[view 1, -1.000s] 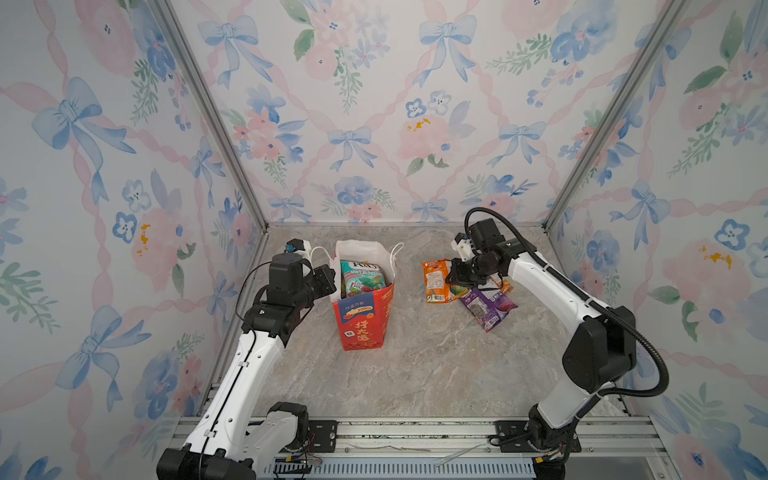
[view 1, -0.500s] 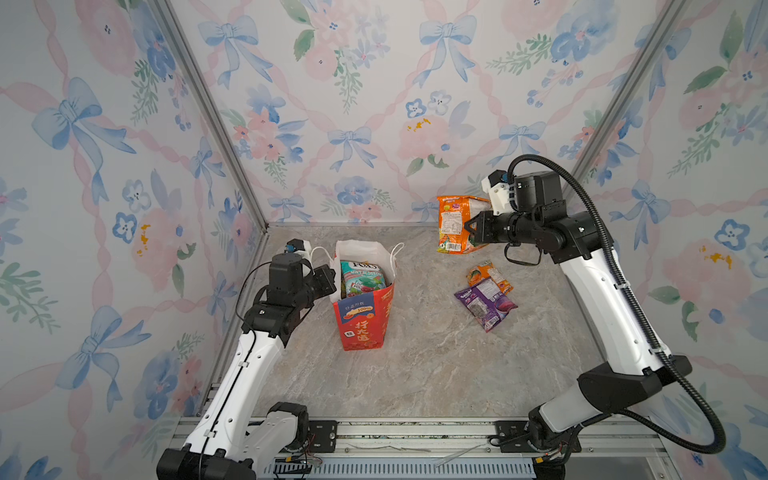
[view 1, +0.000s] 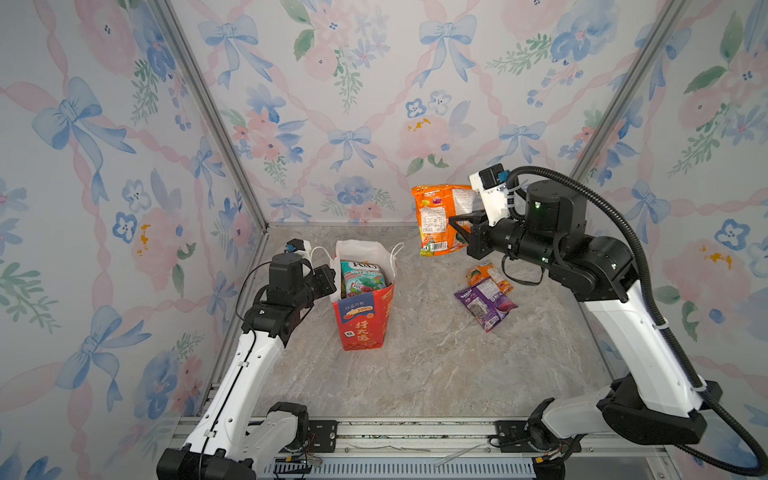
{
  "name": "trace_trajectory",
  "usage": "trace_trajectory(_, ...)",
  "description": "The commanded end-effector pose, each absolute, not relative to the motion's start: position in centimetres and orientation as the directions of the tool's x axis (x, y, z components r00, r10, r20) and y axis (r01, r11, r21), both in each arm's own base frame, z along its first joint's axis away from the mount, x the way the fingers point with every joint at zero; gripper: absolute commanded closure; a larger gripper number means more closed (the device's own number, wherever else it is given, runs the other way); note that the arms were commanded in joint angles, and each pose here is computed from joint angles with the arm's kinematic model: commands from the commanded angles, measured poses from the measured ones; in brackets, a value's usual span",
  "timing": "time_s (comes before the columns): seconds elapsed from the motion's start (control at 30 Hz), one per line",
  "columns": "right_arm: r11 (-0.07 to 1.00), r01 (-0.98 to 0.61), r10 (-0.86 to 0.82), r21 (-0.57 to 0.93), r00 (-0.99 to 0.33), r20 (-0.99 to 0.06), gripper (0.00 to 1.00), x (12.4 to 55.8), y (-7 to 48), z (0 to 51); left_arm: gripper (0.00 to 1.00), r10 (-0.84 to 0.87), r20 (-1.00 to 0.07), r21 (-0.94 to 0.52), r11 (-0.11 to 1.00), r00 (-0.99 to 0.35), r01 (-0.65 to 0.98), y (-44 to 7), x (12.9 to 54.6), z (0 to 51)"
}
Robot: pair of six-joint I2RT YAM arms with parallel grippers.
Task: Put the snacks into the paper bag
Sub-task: 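Carry the orange fruit candy bag over the paper bag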
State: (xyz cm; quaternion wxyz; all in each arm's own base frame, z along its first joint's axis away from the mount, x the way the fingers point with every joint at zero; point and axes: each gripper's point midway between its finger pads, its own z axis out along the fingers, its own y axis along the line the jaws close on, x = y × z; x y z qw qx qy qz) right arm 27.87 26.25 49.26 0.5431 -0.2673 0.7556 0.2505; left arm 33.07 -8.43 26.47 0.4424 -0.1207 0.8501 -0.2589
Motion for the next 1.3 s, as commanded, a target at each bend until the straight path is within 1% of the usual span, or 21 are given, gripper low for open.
trace_trajectory(0.0, 0.687, -0.726, -0.126, -0.004, -0.114, -0.985, 1.0, 27.3, 28.9, 51.7, 1.0, -0.44, -0.688, -0.552, 0.834, -0.578, 0.022, -8.3, 32.7, 26.8)
trace_trajectory(0.23, 0.62, -0.782, -0.199, -0.068, -0.073, -0.977, 1.0, 26.5, 34.6, 50.4, 1.0, -0.441, -0.69, -0.553, 0.832, -0.574, 0.026, -8.4, 32.6, 26.9)
trace_trajectory(0.37, 0.627, -0.771, -0.253, -0.111, -0.066, -0.965, 1.0, 27.0, 37.6, 48.9, 1.0, -0.442, -0.69, -0.554, 0.832, -0.573, 0.026, -8.4, 32.5, 26.9)
trace_trajectory(0.53, 0.635, -0.757, -0.334, -0.153, -0.091, -0.938, 1.0, 28.5, 40.8, 46.1, 1.0, -0.442, -0.693, -0.555, 0.831, -0.57, 0.03, -8.4, 32.3, 27.1)
trace_trajectory(0.73, 0.66, -0.728, -0.39, -0.184, -0.122, -0.913, 1.0, 30.4, 42.2, 43.7, 1.0, -0.441, -0.694, -0.556, 0.83, -0.569, 0.035, -8.5, 32.2, 27.2)
trace_trajectory(0.97, 0.66, -0.724, -0.45, -0.202, -0.165, -0.878, 1.0, 31.7, 43.5, 40.6, 1.0, -0.441, -0.691, -0.555, 0.831, -0.573, 0.03, -8.5, 32.3, 26.9)
trace_trajectory(1.27, 0.657, -0.732, -0.491, -0.179, -0.236, -0.838, 1.0, 32.3, 43.8, 37.5, 1.0, -0.439, -0.691, -0.552, 0.833, -0.575, 0.027, -8.4, 32.4, 26.8)
